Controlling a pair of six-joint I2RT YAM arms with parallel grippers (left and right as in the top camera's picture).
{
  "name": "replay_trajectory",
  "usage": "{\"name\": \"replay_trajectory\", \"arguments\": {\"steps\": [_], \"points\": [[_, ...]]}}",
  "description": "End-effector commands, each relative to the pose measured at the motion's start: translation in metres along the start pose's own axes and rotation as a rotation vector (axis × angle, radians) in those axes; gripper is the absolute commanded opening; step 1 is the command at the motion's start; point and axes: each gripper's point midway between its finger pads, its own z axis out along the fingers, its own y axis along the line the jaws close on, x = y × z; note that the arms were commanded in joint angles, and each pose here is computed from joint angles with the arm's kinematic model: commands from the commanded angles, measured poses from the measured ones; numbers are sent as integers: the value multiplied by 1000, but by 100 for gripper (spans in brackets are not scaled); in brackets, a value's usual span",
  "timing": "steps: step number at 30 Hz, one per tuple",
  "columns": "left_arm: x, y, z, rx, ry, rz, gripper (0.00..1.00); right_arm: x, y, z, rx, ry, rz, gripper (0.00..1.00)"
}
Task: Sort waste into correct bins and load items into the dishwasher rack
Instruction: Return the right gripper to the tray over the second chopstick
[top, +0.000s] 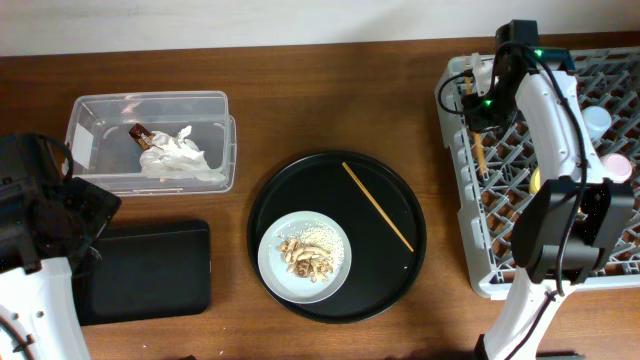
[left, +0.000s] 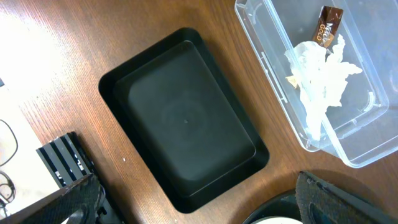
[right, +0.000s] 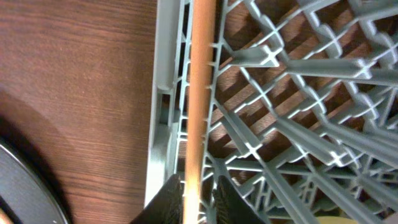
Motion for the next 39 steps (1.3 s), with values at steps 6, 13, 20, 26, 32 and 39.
{"name": "replay_trajectory", "arguments": {"steps": [6,13,20,26,32,39], "points": [[0,3,-2,-1,-7,-15,99,14,3,6,-27,58,30,49],[0,3,-2,-1,-7,-15,99,34,33,-22,-173,106,118,47],[0,3,-2,-1,-7,-15,99,40,87,-97,-373,5,59,45],[0,3,-2,-1,-7,-15,99,54,155,-100,-399,72,-126,48],[0,3,-2,-1,-7,-15,99,54,198,-65,-366,80,-265,56],[0,3,-2,-1,-7,-15,99,78,225,-6,-370,107,-327,46]]}}
